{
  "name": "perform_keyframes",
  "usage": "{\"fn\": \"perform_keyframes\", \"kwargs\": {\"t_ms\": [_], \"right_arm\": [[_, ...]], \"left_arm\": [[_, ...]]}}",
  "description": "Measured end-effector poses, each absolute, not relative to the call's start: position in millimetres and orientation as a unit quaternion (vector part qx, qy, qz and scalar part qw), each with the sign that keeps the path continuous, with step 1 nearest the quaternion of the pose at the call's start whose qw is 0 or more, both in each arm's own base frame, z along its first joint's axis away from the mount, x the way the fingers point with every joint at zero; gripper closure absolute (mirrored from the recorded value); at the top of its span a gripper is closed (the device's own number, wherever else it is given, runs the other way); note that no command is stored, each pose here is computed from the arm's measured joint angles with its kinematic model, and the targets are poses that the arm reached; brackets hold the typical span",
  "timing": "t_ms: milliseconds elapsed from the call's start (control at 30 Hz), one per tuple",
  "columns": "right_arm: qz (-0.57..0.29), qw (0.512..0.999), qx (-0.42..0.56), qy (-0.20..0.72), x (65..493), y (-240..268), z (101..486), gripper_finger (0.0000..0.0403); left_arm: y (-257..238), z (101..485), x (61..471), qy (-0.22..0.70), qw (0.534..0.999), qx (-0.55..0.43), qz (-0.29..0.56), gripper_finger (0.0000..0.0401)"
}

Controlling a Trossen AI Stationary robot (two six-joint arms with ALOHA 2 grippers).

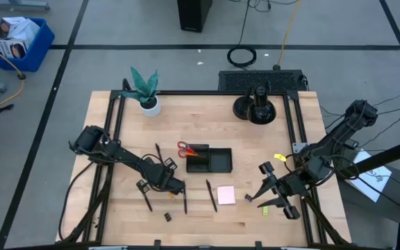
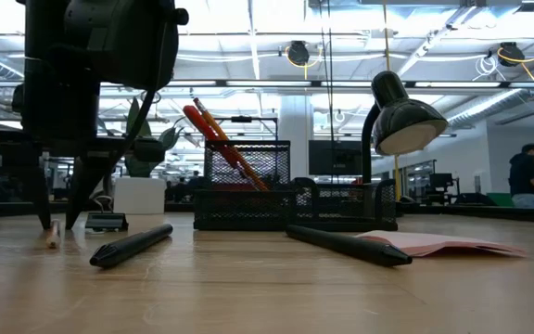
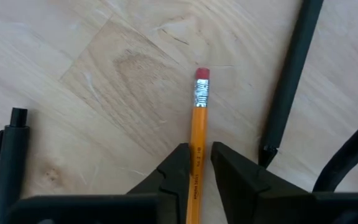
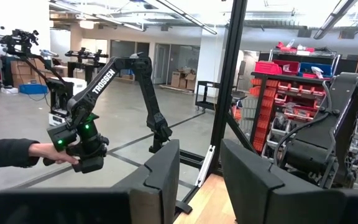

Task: Pick and place office supplies into organizer
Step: Put the orange pencil into the desk organizer

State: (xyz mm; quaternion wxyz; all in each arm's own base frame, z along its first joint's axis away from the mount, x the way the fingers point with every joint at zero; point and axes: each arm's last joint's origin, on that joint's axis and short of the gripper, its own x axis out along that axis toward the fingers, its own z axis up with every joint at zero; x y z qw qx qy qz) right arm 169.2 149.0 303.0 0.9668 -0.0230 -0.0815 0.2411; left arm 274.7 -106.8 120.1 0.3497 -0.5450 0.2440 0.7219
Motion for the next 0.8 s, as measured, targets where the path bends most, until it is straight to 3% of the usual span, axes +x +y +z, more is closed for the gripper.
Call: {"fn": "perform_keyframes", "kwargs": {"t_ms": [433, 800], "right_arm": [[0.241, 0.967, -0.023, -0.082, 169.2, 149.0, 303.0, 0.0291], [0.241, 0.967, -0.023, -0.082, 169.2, 149.0, 303.0, 0.0291]], "left_arm": [[-106.9, 120.1, 275.0, 0.246, 0.354, -0.544, 0.72, 0.0371], [-107.0, 120.1, 274.9, 0.246, 0.353, -0.544, 0.72, 0.0374]]}}
